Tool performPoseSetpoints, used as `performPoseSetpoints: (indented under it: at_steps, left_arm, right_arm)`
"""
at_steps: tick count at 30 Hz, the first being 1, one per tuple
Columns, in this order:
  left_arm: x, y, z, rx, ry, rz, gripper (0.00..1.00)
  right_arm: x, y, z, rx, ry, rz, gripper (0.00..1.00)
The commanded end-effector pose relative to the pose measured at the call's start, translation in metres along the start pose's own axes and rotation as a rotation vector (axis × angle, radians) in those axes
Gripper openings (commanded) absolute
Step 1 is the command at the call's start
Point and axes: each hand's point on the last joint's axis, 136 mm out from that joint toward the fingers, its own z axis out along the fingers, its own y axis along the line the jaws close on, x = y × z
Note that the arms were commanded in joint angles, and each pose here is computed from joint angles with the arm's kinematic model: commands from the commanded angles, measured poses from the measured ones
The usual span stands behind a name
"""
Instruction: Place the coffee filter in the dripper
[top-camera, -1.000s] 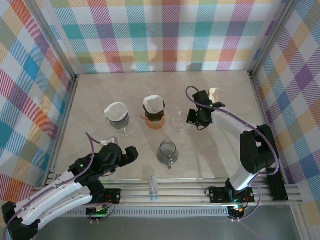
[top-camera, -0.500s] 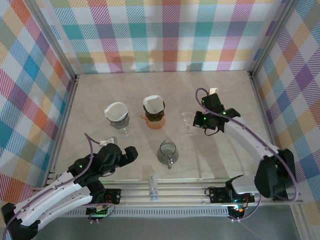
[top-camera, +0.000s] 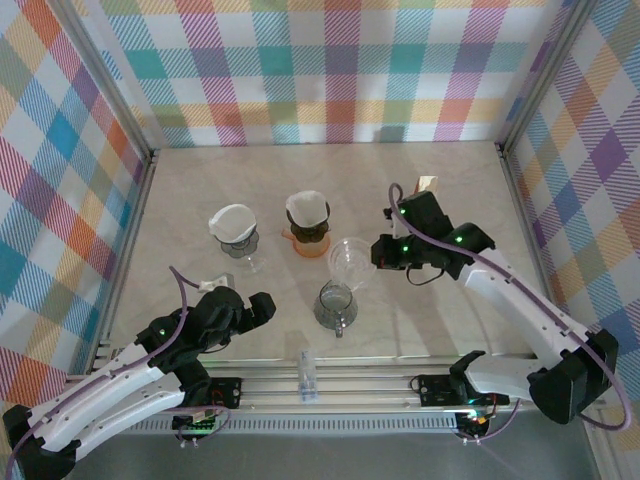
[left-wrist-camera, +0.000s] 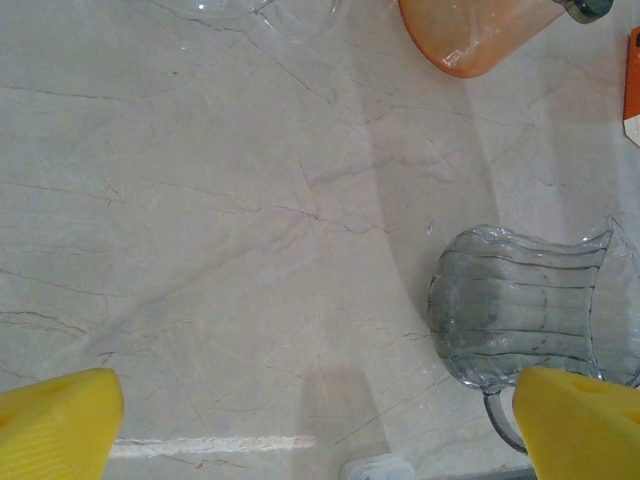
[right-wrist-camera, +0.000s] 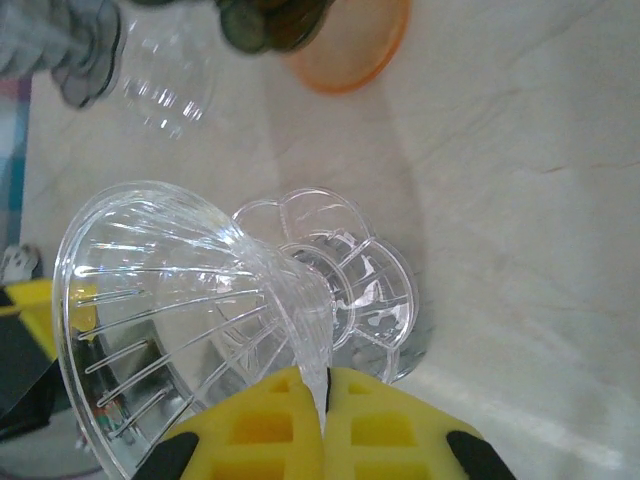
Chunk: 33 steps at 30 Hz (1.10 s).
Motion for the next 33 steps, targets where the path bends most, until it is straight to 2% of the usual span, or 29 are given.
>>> performPoseSetpoints:
  at_steps: [1,8,24,26,29,33]
  left_arm:
    - [-0.002,0.008,0.001,-0.035,-0.015,-0.012,1.0]
    - [-0.002,0.011,-0.001,-0.042,-0.016,-0.01,1.0]
    - [-0.002,0.011,0.0,-0.04,-0.018,-0.013,1.0]
    - [-0.002,0.011,0.0,-0.038,-0.016,-0.013,1.0]
    - [-0.002,0.01,0.0,-0.036,-0.015,-0.014,1.0]
    - [-0.002,0.009,-0.001,-0.033,-0.015,-0.014,1.0]
  right_arm:
    - [0.006,0.019,0.008,-0.065,0.055,0.014,0.0]
    - [0.019,0.019,0.028,-0.036,0.111,0.005,0.0]
    - [0.027,0.003,0.031,0.026,0.128,0.021,0.0]
    - [0.028,0.004,0.032,0.025,0.129,0.023,0.12]
    - [0.025,0.003,0.031,0.032,0.113,0.022,0.42]
    - [0.02,0.0,0.026,0.058,0.081,0.016,0.6]
